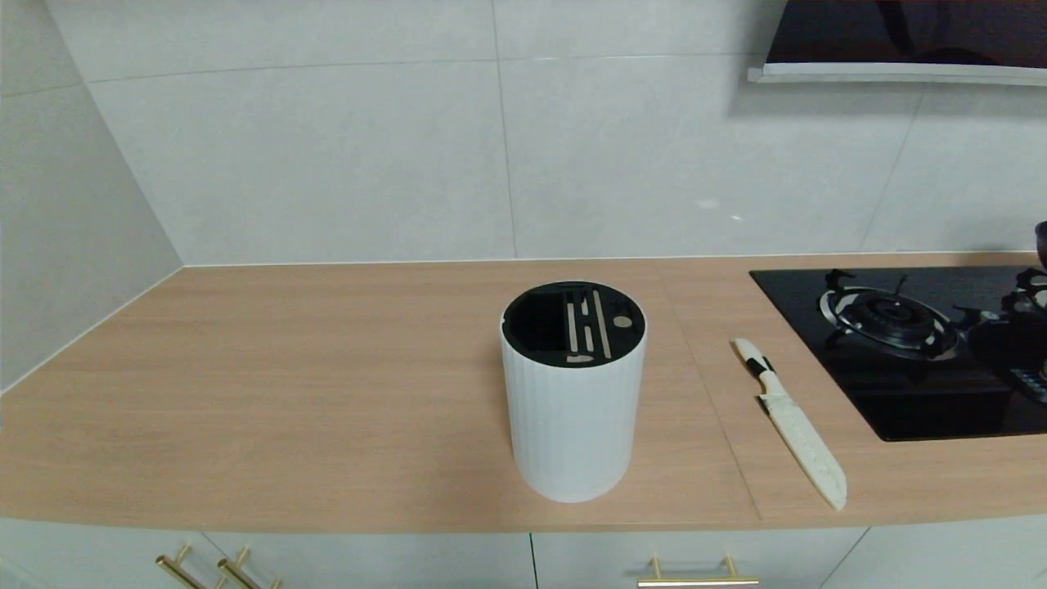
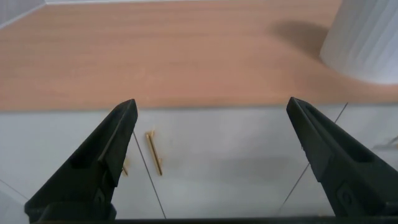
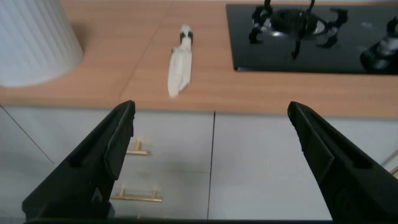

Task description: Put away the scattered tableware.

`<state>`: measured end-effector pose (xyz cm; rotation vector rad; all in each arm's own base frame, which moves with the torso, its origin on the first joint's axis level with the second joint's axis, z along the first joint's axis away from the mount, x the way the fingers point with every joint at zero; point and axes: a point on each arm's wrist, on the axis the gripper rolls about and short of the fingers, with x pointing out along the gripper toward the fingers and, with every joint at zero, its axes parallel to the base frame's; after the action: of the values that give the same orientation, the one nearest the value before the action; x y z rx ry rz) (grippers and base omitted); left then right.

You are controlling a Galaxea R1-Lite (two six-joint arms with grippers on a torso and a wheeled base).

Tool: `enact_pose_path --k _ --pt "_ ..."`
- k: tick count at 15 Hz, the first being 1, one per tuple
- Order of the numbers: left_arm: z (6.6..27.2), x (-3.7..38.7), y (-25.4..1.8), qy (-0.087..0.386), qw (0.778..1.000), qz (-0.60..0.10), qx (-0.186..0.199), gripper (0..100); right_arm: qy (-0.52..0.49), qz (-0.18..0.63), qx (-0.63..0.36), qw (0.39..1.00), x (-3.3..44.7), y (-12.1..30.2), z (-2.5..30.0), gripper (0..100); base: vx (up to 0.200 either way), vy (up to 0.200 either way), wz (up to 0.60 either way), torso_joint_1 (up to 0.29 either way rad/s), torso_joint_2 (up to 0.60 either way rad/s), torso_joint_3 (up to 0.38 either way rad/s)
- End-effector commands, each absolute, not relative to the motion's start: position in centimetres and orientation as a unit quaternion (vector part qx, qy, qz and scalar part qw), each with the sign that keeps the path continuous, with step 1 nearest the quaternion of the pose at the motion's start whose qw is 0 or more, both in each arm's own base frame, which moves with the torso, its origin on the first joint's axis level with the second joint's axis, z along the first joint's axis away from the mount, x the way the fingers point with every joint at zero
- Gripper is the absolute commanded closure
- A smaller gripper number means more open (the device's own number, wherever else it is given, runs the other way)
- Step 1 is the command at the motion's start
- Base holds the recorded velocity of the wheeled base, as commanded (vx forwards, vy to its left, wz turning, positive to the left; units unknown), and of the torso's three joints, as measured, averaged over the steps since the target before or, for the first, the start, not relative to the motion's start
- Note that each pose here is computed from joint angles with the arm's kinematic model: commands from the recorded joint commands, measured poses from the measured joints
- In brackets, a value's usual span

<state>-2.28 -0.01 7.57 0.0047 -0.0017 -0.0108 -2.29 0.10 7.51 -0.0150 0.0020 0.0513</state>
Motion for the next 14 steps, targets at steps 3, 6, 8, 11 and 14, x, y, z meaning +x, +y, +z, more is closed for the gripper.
enact_pose_path --k 3,6,8,11,14 --pt "7.57 -2.27 -0.01 0.0 1.0 -0.005 0.002 0 0.001 0.026 -0.008 1.0 -2.28 0.1 7.52 0 0.0 0.0 0.0 0.277 -0.59 -0.312" --pt "7.57 -2.27 -0.01 0.0 1.0 -0.005 0.002 0 0.001 0.026 -0.008 1.0 -2.28 0.1 7.52 0 0.0 0.0 0.0 0.279 -0.59 -0.308" --pt "7.57 -2.27 -0.01 0.0 1.0 -0.005 0.002 0 0.001 0.026 -0.008 1.0 -2.28 0.1 7.52 0 0.0 0.0 0.0 0.222 -0.45 -0.237" --pt "7.57 -2.27 -0.01 0.0 1.0 -0.005 0.002 0 0.001 0.026 -0.008 1.0 -2.28 0.1 7.52 0 0.0 0.0 0.0 0.188 -0.38 -0.201" --pt "7.57 -2.27 -0.01 0.0 1.0 -0.005 0.002 0 0.001 0.026 -0.008 1.0 -2.28 0.1 7.52 0 0.0 0.0 0.0 0.155 -0.32 -0.163"
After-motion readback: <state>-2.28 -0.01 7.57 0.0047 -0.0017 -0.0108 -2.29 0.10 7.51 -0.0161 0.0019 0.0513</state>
